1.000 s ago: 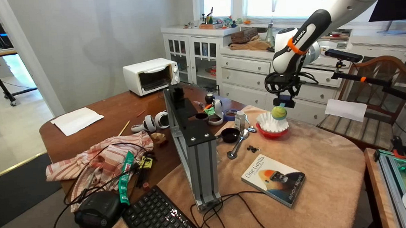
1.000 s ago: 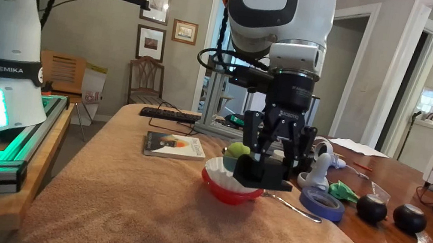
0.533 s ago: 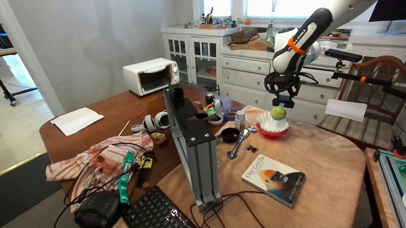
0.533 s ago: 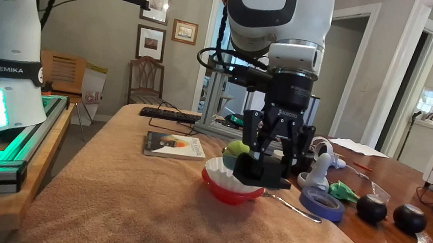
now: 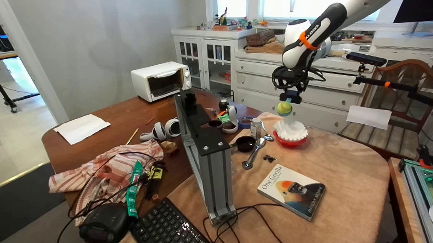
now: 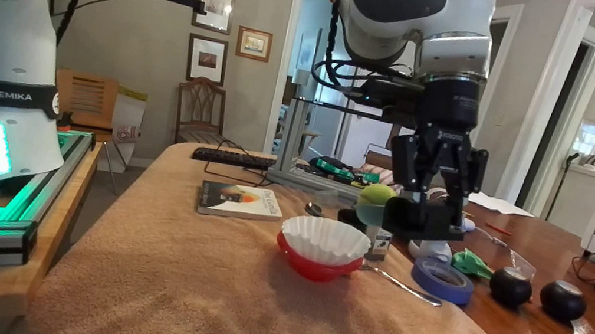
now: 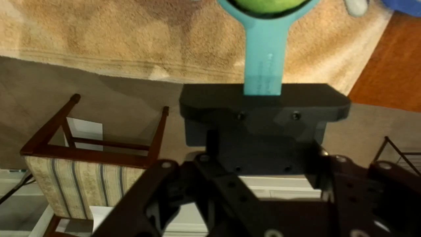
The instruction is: Use the blue ladle to scoop the green ball and put it in the grey masking tape hole
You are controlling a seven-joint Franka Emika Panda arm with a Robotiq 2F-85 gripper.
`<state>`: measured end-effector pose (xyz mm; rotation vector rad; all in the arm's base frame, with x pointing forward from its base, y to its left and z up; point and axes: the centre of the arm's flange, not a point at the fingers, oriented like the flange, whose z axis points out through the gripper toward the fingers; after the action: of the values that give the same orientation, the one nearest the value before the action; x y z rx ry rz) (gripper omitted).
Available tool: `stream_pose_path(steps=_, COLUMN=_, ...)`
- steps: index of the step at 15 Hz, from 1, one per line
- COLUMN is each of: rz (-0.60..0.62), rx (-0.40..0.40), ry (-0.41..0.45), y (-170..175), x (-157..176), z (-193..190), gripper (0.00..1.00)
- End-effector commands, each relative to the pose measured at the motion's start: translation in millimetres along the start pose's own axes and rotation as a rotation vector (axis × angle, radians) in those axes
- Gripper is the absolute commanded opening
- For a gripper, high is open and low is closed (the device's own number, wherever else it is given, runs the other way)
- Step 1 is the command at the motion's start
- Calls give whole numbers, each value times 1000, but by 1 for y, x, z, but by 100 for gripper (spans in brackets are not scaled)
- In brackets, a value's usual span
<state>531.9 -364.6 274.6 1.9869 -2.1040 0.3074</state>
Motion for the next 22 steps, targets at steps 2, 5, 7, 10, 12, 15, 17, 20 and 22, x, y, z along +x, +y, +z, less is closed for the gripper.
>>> stream_pose_path(steps=2, rz=5, rx=26, ry=67, y=-52, x=27, z=-14, gripper=35)
stream_pose_path(steps=5, rz=-2, rx=53, ry=86, y=-86, x=29, z=-19, gripper=35)
stream_pose_path(steps=7, rz=-16, rx=64, ry=98, y=-108, x=22, z=-20, gripper=35)
stream_pose_path(steps=10, rz=-49, rx=68, ry=97, y=-146, x=13, z=-19, gripper=35)
stream_pose_path(steps=12, rz=-50, rx=89, ry=89, y=-114, x=1, z=-24, gripper=60)
stream_pose_path(steps=15, rz=-46, rx=85, ry=86, y=-112, x=4, z=-21, gripper=60)
stream_pose_path(steps=17, rz=-17, rx=84, ry=99, y=-116, x=4, z=-16, gripper=35)
stream_pose_path(steps=20, rz=39, rx=102, ry=174, y=-134, x=-5, z=-16, gripper=35)
stream_pose_path(steps=22, rz=61, rx=113, ry=209, y=-143, x=-12, z=-15, gripper=35)
